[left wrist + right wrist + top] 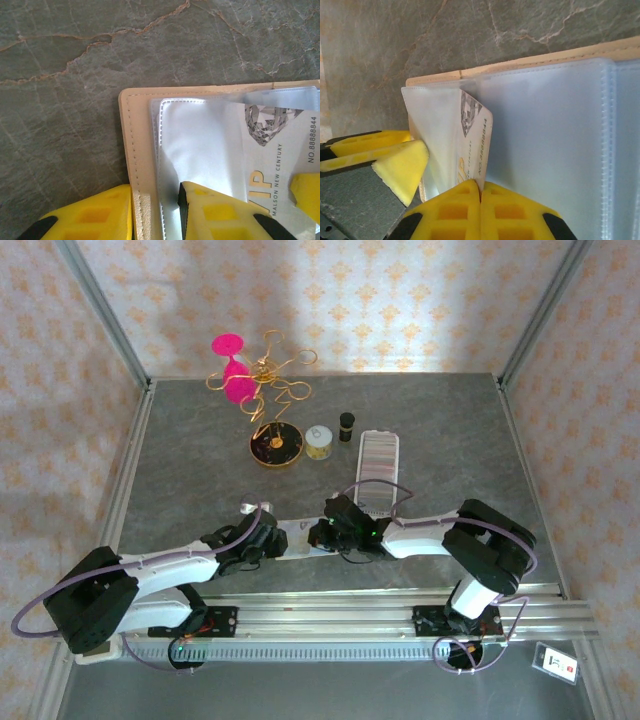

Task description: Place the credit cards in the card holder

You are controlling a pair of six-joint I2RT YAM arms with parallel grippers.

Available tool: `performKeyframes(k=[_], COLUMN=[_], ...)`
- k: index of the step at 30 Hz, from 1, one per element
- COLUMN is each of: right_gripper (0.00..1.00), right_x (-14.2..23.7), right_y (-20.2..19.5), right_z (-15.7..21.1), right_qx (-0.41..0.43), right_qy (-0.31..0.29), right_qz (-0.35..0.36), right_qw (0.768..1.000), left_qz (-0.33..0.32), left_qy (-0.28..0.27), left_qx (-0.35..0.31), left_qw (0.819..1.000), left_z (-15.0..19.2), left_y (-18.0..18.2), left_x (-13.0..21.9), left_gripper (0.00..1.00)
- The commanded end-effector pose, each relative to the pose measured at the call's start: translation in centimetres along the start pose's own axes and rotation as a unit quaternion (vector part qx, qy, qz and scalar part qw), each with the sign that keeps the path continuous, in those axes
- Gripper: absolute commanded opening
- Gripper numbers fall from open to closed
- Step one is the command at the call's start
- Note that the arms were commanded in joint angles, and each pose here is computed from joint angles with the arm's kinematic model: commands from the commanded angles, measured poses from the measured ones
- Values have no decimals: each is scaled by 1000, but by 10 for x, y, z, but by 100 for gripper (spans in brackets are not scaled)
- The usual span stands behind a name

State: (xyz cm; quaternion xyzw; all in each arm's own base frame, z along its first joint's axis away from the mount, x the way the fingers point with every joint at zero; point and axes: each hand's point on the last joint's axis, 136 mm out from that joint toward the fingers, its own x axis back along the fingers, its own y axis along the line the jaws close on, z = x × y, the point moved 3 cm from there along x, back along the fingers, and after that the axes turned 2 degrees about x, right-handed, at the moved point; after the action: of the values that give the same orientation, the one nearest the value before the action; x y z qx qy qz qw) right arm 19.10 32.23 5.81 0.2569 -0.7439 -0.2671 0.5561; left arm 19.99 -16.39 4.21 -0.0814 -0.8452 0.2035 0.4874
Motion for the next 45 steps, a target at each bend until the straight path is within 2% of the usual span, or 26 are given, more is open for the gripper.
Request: performKeyframes(k=[1,18,38,45], right_gripper=[0,0,0,0], right_x=[4,8,4,-1], right_y=[-6,-20,-5,-4], right_z=[12,7,7,1], right_qx=[13,11,31,31], right_qy=[28,23,59,50], right_qz=[15,40,1,9], right_qw=[999,999,998,998], left_qz=[9,10,7,8], left_qy=[40,44,48,48], left_qx=[-2,-3,-9,-7], left_qw=[999,999,999,999], left_z=[19,21,22,22], left_y=[3,4,4,5], left_x=[-4,-4,-6,-6], left_gripper=[27,26,24,24])
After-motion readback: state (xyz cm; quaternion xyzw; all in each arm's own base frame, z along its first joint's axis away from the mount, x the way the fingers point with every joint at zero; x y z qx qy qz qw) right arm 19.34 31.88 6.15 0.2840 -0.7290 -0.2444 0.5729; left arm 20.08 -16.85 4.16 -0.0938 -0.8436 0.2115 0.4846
